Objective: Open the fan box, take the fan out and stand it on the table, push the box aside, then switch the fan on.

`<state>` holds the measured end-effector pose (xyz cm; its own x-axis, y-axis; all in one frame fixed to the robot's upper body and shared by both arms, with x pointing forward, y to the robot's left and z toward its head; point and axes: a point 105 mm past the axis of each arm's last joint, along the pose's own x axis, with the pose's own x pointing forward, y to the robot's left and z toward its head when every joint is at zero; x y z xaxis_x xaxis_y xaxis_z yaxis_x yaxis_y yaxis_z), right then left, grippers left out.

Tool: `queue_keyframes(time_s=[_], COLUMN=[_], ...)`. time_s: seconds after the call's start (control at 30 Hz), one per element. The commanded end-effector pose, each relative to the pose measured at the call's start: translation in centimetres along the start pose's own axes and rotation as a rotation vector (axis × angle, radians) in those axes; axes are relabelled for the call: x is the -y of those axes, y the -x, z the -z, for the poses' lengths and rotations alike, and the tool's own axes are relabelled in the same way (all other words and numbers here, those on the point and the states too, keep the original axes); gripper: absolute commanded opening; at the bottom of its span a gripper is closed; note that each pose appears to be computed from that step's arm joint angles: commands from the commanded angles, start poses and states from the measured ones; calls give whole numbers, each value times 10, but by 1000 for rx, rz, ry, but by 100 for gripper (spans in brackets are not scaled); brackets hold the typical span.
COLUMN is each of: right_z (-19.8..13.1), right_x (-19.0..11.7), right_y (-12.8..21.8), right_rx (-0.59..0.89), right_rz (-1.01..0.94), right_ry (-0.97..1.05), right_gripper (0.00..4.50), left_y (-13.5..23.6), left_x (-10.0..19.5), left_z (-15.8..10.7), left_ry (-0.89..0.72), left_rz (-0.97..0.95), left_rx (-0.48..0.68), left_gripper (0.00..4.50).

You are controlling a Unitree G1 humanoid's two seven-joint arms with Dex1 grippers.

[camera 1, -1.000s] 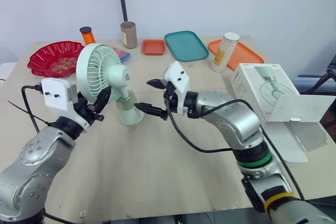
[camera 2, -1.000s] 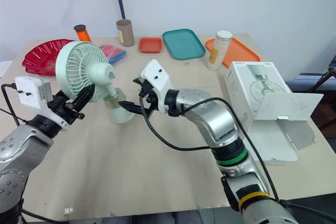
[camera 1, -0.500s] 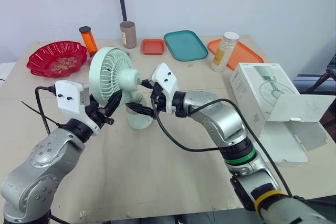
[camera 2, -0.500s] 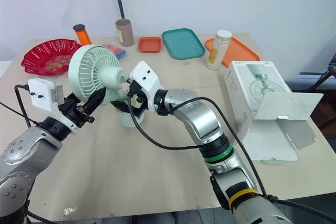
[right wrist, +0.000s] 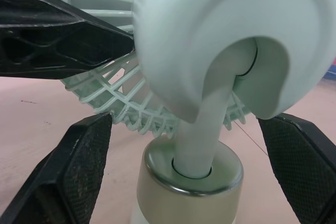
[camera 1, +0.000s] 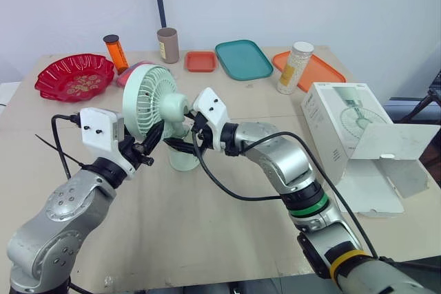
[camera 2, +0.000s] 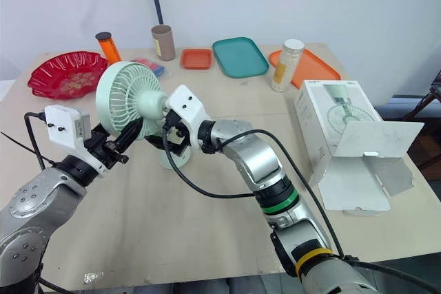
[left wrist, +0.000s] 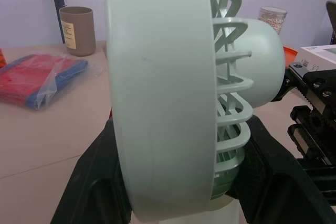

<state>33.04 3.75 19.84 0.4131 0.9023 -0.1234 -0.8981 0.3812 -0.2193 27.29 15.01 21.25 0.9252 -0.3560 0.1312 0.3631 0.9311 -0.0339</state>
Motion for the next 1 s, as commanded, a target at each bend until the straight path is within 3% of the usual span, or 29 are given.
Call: queue_keyframes(time_s=[0.03, 0.1, 0.13, 0.87, 0.9, 1.0], right_z=[-10, -10, -10, -11, -11, -13], right_x=[2, 2, 2, -2, -3, -3], right_y=[1, 1, 1, -1, -1, -2], right_rx=[37, 37, 37, 39, 41, 45], right_rz=[17, 18, 19, -2, -7, -14], right_ry=[22, 25, 26, 31, 28, 28], right_gripper=[337, 235, 222, 222, 211, 211], left_y=[6, 6, 6, 5, 5, 5], left_x=[13, 13, 13, 9, 8, 6], left_z=[-21, -21, -21, -26, -26, -27], left_ry=[-33, -33, -32, -57, -59, -62], left_rz=[41, 42, 43, 27, 24, 15], left_rx=[99, 100, 100, 121, 123, 123], left_gripper=[193, 193, 193, 193, 273, 356])
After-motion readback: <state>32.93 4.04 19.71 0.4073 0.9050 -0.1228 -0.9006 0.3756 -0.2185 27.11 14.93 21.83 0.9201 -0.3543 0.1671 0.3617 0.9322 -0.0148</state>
